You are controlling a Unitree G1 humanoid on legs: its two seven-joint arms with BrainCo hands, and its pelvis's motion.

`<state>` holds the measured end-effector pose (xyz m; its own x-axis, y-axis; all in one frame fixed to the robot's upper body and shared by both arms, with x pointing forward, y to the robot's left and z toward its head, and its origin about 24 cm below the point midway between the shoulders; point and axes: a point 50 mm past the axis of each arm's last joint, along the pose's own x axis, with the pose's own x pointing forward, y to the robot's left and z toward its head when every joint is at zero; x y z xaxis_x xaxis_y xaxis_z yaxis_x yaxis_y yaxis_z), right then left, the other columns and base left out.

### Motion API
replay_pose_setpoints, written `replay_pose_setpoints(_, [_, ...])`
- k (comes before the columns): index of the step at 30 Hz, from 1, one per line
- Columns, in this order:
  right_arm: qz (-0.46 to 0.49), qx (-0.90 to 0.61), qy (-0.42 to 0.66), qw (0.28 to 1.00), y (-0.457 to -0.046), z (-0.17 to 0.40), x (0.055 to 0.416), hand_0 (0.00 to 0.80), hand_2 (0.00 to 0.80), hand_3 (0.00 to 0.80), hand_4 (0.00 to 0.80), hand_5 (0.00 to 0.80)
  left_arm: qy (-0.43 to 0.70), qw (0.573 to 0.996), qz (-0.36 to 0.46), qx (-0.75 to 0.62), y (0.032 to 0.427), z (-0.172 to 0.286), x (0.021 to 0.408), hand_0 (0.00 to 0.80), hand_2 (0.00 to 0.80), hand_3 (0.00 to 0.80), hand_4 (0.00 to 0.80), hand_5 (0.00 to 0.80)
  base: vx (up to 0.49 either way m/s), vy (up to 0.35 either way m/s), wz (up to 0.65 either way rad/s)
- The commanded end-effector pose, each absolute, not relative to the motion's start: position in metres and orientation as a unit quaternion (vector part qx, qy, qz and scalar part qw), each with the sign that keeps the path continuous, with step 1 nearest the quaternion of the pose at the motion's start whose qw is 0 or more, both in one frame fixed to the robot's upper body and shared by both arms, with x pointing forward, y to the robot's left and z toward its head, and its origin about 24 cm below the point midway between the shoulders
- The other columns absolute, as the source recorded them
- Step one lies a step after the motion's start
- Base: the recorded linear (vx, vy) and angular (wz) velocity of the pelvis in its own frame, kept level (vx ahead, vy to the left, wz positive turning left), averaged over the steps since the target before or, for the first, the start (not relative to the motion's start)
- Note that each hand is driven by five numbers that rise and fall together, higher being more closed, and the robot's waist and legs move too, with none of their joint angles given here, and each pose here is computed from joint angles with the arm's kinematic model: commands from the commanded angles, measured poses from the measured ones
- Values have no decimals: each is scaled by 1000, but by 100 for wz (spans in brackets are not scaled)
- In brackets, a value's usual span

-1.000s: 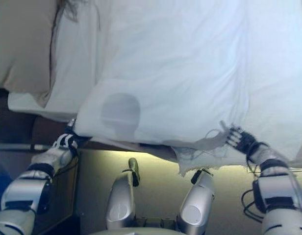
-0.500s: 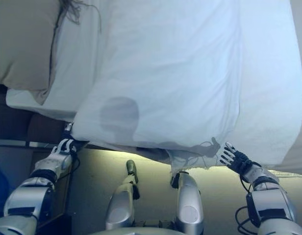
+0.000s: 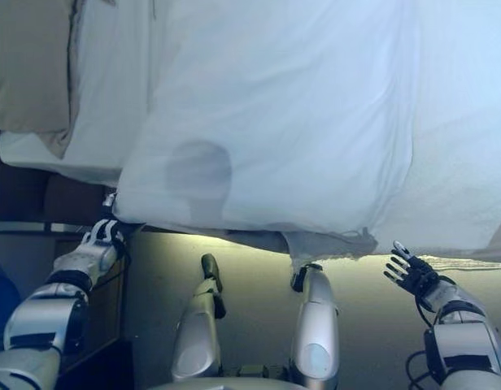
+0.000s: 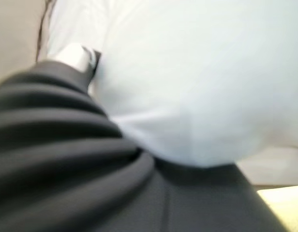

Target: Make the bed neatly

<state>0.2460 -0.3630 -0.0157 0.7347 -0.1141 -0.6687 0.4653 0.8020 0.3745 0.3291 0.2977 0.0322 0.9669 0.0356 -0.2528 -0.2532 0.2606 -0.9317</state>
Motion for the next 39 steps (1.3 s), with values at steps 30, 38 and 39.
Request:
replay_pose_setpoints(30, [-90, 208, 242, 944, -386, 67, 288, 0, 0, 0, 0, 0, 0, 803, 147, -577, 373, 91, 317, 0, 0, 0, 0, 0, -55, 88, -3])
replay_pose_setpoints(38, [-70, 217, 235, 945, -378, 62, 292, 0, 0, 0, 0, 0, 65, 814, 140, -561, 362, 69, 311, 0, 0, 0, 0, 0, 9, -17, -1])
replay_pose_setpoints(39, [-71, 218, 234, 945, -377, 61, 292, 0, 0, 0, 0, 0, 76, 816, 135, -557, 359, 64, 310, 0, 0, 0, 0, 0, 30, -56, -1])
